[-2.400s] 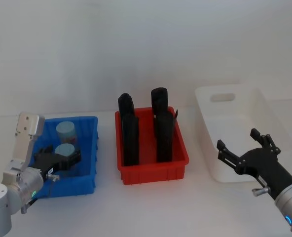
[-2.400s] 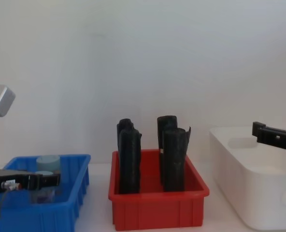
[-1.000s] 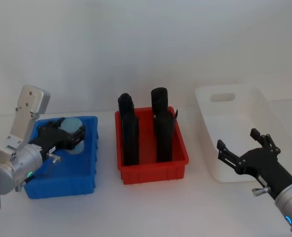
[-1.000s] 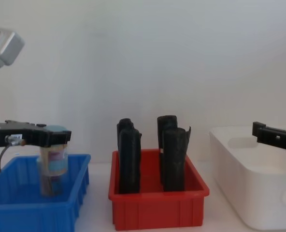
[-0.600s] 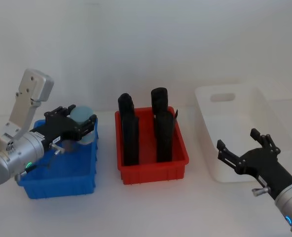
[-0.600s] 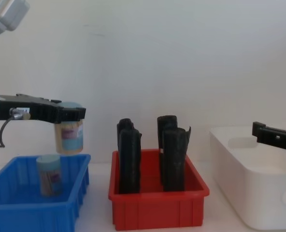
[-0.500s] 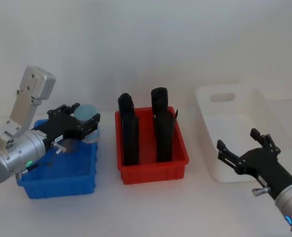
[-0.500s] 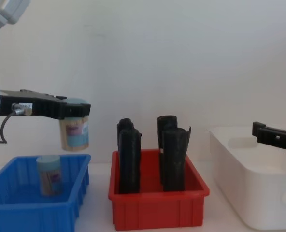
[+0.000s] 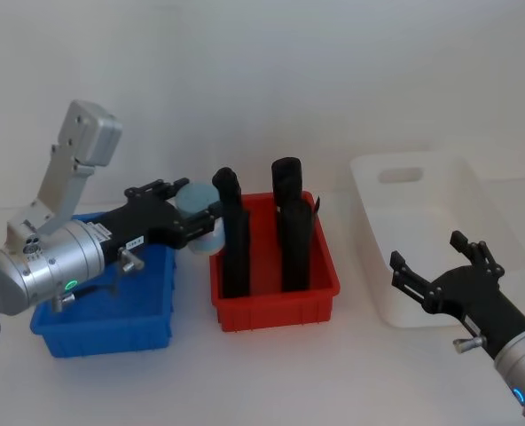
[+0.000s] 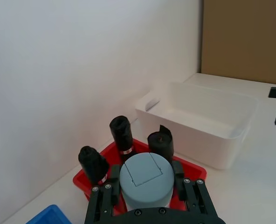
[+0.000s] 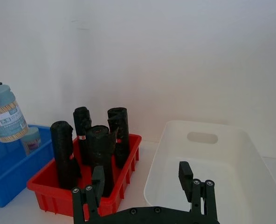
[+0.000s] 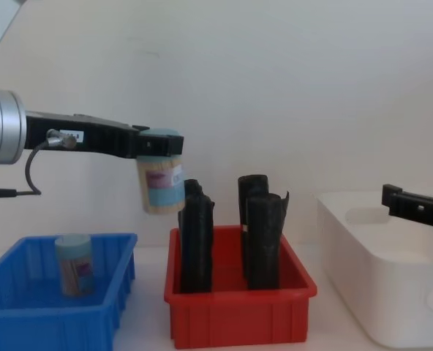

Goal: Pick the cotton swabs from the blue box and place them into the white box.

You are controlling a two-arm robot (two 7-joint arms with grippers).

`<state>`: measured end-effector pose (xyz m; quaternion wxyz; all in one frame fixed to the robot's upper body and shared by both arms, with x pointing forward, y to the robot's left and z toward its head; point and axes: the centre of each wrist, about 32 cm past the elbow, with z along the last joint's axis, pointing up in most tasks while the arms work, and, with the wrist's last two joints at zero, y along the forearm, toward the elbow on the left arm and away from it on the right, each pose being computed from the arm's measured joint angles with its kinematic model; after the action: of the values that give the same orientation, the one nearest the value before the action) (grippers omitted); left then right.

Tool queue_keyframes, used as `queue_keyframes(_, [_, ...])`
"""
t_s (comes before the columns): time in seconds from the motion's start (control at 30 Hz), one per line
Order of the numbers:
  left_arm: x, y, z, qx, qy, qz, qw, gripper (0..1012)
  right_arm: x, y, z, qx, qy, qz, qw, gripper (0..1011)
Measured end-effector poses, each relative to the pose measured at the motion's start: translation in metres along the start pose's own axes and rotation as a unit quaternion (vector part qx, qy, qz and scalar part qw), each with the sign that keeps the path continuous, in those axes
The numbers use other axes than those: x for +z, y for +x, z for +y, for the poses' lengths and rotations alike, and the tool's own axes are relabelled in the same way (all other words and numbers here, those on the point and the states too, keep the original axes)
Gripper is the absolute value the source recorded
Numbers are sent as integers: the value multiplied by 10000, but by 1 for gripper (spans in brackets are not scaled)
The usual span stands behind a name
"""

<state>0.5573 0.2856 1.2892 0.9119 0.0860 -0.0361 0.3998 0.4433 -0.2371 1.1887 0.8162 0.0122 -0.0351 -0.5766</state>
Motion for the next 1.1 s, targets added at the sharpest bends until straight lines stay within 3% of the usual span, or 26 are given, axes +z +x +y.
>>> queue_keyframes(0.3, [73,-37,-118,-565,-39,58,9984,670,0,0,0,0,0,0,10000,1002])
queue_keyframes(0.5, [103,-51,-173,-798,-38,76,9968,670,0,0,0,0,0,0,10000,1002])
queue_keyframes(0.8, [128,-65,-217,-987,-36,89,9951,670,3,0,1,34,4,-6,10000,1002])
queue_keyframes(1.1, [137,-73,-238,-1074,-33,97,9942,670,36,-2,25,365,26,-110,9993,1002])
